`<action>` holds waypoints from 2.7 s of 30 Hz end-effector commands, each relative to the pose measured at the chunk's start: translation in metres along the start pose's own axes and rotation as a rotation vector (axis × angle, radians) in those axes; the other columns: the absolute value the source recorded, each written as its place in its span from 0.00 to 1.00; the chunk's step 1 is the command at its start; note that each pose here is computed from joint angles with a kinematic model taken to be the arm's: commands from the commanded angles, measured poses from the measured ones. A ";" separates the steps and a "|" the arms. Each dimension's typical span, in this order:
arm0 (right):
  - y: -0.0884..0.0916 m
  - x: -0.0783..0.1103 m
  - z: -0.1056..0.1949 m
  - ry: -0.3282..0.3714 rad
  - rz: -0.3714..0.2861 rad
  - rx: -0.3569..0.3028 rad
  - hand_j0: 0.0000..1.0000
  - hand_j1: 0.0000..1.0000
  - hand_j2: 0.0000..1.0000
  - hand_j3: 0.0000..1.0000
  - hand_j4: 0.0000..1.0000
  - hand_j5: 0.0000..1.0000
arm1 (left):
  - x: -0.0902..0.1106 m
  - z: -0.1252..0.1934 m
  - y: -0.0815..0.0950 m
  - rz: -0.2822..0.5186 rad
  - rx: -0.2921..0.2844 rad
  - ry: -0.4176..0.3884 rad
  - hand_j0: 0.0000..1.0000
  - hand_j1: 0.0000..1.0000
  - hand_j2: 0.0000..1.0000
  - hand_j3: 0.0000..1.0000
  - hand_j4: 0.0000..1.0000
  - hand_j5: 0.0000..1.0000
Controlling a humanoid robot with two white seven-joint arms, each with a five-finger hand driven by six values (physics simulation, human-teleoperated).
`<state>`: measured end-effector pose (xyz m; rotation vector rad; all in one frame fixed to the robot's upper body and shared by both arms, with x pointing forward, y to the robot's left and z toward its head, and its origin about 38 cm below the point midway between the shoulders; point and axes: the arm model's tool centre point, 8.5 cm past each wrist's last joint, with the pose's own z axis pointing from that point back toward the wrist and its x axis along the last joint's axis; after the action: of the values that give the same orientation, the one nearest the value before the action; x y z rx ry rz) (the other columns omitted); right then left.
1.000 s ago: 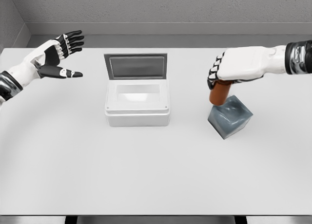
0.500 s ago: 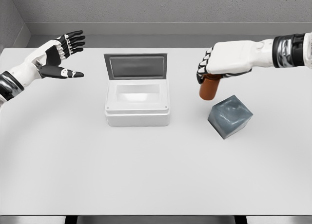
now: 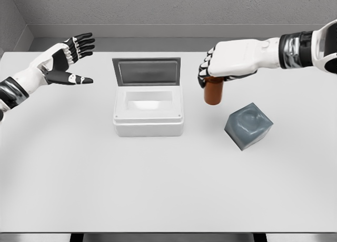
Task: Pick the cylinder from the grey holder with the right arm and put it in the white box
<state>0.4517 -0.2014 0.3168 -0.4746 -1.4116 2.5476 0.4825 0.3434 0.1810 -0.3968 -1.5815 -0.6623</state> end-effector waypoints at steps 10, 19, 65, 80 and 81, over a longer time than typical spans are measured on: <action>-0.007 -0.006 -0.025 -0.017 -0.032 -0.025 0.53 0.53 0.53 0.53 0.53 0.53 | 0.002 -0.001 -0.001 0.001 -0.003 -0.012 1.00 1.00 1.00 1.00 1.00 1.00; -0.026 -0.003 -0.043 -0.045 -0.019 -0.058 0.53 0.53 0.53 0.53 0.53 0.53 | 0.001 -0.001 -0.002 0.000 -0.006 -0.010 1.00 1.00 1.00 1.00 1.00 1.00; -0.061 -0.001 -0.094 -0.089 -0.020 -0.096 1.00 1.00 1.00 1.00 1.00 1.00 | 0.000 -0.011 -0.013 0.010 -0.025 -0.030 1.00 1.00 1.00 1.00 1.00 1.00; 0.014 0.030 0.168 0.027 -0.391 -0.642 1.00 1.00 1.00 1.00 1.00 1.00 | -0.006 -0.032 -0.039 0.047 -0.069 -0.050 1.00 1.00 1.00 1.00 1.00 1.00; 0.020 0.033 0.164 0.002 -0.436 -0.668 1.00 1.00 1.00 1.00 1.00 1.00 | -0.007 -0.033 -0.039 0.048 -0.071 -0.050 1.00 1.00 1.00 1.00 1.00 1.00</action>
<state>0.3667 -0.3143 0.3211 -0.1557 -1.9047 1.8220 0.4848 0.2954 0.1684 -0.4975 -1.5933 -0.6811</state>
